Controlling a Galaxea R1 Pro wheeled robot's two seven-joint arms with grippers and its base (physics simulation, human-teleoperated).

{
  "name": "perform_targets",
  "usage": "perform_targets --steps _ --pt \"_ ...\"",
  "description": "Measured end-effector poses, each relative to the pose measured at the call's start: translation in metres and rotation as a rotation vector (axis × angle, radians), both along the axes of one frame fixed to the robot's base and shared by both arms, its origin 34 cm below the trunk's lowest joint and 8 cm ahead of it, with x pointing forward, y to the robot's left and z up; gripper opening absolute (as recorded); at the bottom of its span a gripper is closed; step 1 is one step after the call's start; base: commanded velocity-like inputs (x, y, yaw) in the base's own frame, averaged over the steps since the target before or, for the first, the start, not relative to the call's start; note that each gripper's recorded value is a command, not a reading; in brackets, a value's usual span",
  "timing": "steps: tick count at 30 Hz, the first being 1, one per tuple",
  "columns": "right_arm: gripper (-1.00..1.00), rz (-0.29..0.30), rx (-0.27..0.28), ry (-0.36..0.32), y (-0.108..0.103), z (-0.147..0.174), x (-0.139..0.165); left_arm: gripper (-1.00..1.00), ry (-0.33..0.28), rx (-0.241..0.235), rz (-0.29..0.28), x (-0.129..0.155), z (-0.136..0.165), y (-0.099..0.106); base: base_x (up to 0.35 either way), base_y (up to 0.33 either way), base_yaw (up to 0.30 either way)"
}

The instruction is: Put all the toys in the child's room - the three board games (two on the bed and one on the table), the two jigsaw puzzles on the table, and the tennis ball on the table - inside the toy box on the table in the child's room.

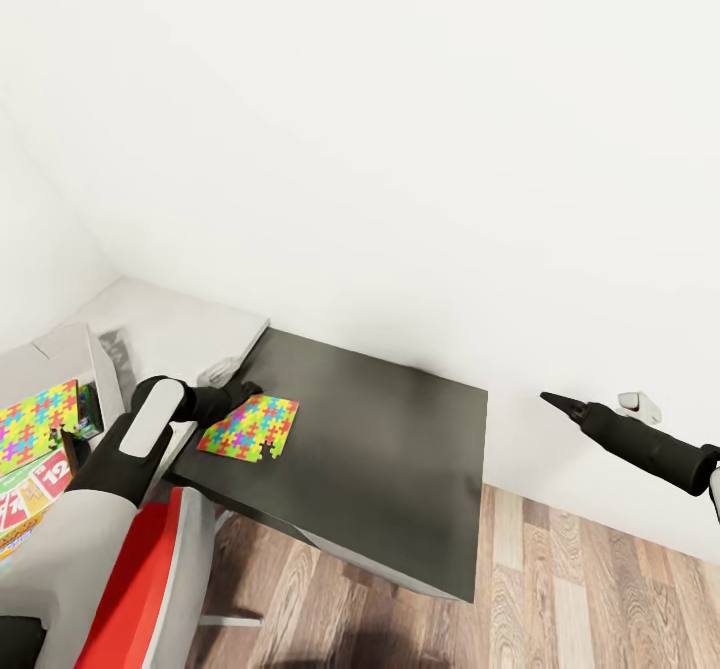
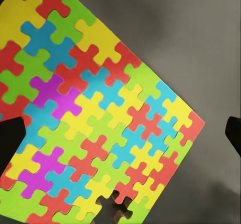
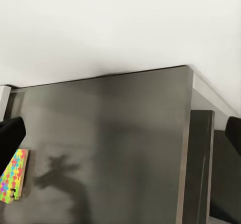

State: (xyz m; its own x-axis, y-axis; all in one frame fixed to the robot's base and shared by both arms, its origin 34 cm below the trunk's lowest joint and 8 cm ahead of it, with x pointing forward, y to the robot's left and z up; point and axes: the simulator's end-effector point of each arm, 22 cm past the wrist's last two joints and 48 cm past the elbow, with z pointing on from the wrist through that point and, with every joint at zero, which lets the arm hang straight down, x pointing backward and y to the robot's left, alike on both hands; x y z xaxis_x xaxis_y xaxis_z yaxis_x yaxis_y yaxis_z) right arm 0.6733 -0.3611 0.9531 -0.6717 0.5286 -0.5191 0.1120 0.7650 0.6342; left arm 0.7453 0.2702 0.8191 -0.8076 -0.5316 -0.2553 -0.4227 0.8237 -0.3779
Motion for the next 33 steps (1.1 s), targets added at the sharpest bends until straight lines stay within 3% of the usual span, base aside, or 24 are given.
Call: perform_targets --steps 4,11,33 --pt "1.00 0.000 0.000 0.005 0.000 -0.003 0.000 1.00 0.025 0.021 0.015 -0.006 -0.010 0.018 0.000 0.000 0.000" --pt "1.00 -0.001 0.000 0.014 0.000 -0.008 -0.001 1.00 0.047 0.030 0.023 -0.012 -0.020 0.026 0.000 0.000 0.000" --pt "1.00 -0.003 -0.002 0.023 -0.002 -0.014 -0.001 1.00 0.066 0.029 0.014 -0.016 -0.031 0.022 0.000 0.000 0.000"
